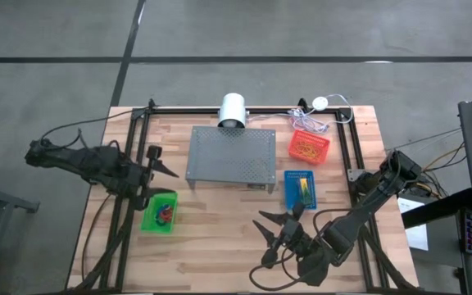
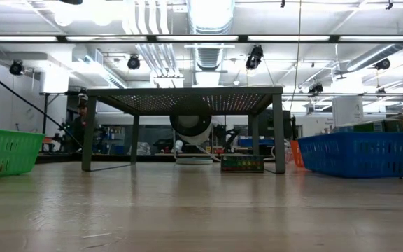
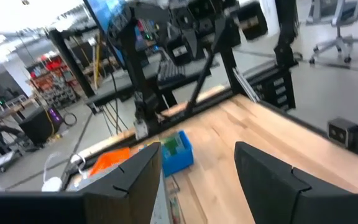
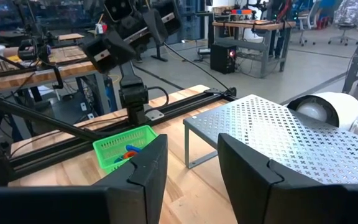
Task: Pick & Place Office Desk Supplies
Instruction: Put the yellow crayons into the blue bin
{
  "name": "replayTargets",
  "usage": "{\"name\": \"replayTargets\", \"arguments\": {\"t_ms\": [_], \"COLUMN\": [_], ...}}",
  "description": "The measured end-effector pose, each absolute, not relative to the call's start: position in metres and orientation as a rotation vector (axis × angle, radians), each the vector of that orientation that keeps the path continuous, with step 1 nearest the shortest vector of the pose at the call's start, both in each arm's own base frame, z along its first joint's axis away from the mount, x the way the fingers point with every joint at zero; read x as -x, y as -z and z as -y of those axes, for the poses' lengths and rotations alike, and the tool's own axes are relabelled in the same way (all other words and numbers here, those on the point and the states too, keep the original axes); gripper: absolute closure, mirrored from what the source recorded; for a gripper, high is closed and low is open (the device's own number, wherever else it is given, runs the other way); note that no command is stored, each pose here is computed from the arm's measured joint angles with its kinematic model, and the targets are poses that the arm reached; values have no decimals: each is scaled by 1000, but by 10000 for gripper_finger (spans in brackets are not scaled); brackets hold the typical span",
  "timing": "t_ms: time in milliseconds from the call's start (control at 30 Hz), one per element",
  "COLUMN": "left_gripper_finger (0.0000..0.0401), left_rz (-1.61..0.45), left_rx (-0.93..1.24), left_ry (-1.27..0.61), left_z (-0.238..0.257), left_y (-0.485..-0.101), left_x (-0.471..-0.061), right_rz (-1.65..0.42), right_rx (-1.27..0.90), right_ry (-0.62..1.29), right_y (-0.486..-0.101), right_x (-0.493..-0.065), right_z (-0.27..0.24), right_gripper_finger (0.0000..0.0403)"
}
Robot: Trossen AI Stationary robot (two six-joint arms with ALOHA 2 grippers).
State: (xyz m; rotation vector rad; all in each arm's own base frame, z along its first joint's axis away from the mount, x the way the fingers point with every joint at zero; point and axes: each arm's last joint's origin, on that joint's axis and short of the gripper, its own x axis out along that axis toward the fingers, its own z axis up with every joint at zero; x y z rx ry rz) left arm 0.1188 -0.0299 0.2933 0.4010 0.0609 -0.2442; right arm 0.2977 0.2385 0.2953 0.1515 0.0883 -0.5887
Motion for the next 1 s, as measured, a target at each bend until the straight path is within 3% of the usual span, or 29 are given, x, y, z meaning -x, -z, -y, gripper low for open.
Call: {"name": "replayTargets", "arguments": {"t_ms": [1000], "left_gripper_finger": [192], "left_rz": [-73], "left_rx": [-401], "left_ry": [247], "left_z": [30], "left_y": [-292], "left_x": [-120], "right_rz": [-74], "right_rx": [-191], "right_ry": [652], "right_y": [-294], "right_x": [-313], "right_z": [-219], "right_gripper_finger": [274]}}
